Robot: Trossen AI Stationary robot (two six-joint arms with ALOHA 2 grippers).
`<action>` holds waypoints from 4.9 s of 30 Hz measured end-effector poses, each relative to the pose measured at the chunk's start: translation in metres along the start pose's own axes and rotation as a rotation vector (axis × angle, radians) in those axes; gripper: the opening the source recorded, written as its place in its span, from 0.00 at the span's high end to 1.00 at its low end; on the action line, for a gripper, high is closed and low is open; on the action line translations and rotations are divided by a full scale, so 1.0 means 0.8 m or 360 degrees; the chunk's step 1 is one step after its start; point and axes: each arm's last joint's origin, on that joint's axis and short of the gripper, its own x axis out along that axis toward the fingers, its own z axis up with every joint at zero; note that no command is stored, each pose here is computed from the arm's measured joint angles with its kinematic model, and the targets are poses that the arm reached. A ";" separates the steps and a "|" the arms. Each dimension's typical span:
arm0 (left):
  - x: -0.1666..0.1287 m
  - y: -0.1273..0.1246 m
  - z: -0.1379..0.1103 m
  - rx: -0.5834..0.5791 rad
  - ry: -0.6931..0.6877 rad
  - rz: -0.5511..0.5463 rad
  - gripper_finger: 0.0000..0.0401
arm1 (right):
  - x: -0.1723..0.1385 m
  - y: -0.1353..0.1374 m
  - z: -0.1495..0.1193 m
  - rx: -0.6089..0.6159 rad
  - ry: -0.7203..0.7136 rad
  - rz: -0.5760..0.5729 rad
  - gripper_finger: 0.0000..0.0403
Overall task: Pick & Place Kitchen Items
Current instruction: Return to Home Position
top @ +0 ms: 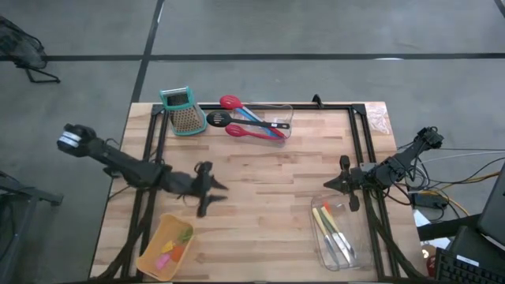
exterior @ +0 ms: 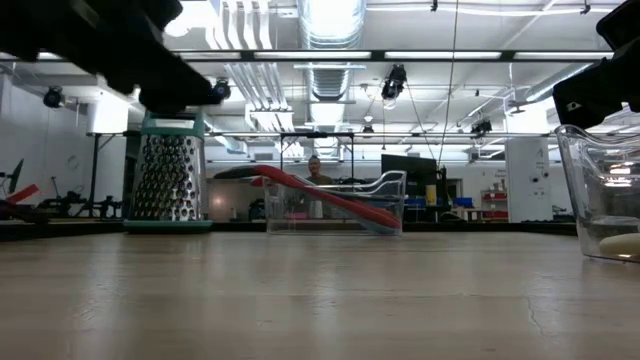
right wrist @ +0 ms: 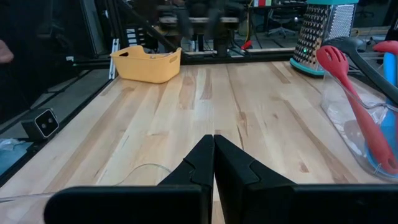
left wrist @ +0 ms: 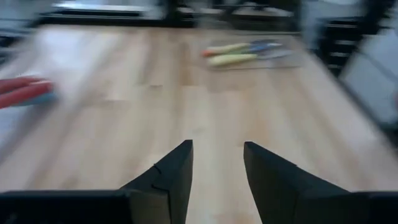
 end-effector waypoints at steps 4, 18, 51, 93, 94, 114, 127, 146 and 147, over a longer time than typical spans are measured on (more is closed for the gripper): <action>-0.008 0.027 -0.015 0.0041 -0.0060 0.0148 0.64 | 0.000 0.000 0.000 0.0000 0.0000 -0.0001 0.98; -0.082 0.047 -0.058 0.0027 -0.0386 0.0148 0.65 | 0.000 0.000 0.000 0.0001 -0.0002 -0.0001 0.98; -0.127 0.059 -0.086 0.0159 -0.0448 0.0100 0.65 | 0.000 0.000 0.000 0.0000 -0.0001 0.0000 0.98; -0.126 0.062 -0.087 0.0245 -0.0440 0.0264 0.65 | 0.000 0.000 0.000 0.0000 0.0000 -0.0001 0.98; -0.126 0.062 -0.087 0.0245 -0.0440 0.0264 0.65 | 0.000 0.000 0.000 0.0000 0.0000 0.0000 0.98; -0.126 0.062 -0.087 0.0245 -0.0439 0.0264 0.65 | 0.000 0.000 0.000 0.0000 0.0000 0.0000 0.98; -0.126 0.062 -0.087 0.0245 -0.0439 0.0264 0.65 | 0.000 0.000 0.000 0.0000 -0.0001 0.0000 0.98; -0.126 0.062 -0.088 0.0246 -0.0438 0.0264 0.65 | 0.000 0.000 0.000 0.0000 0.0000 -0.0001 0.98; -0.126 0.062 -0.088 0.0246 -0.0439 0.0264 0.65 | 0.000 0.000 0.000 0.0000 0.0000 -0.0001 0.98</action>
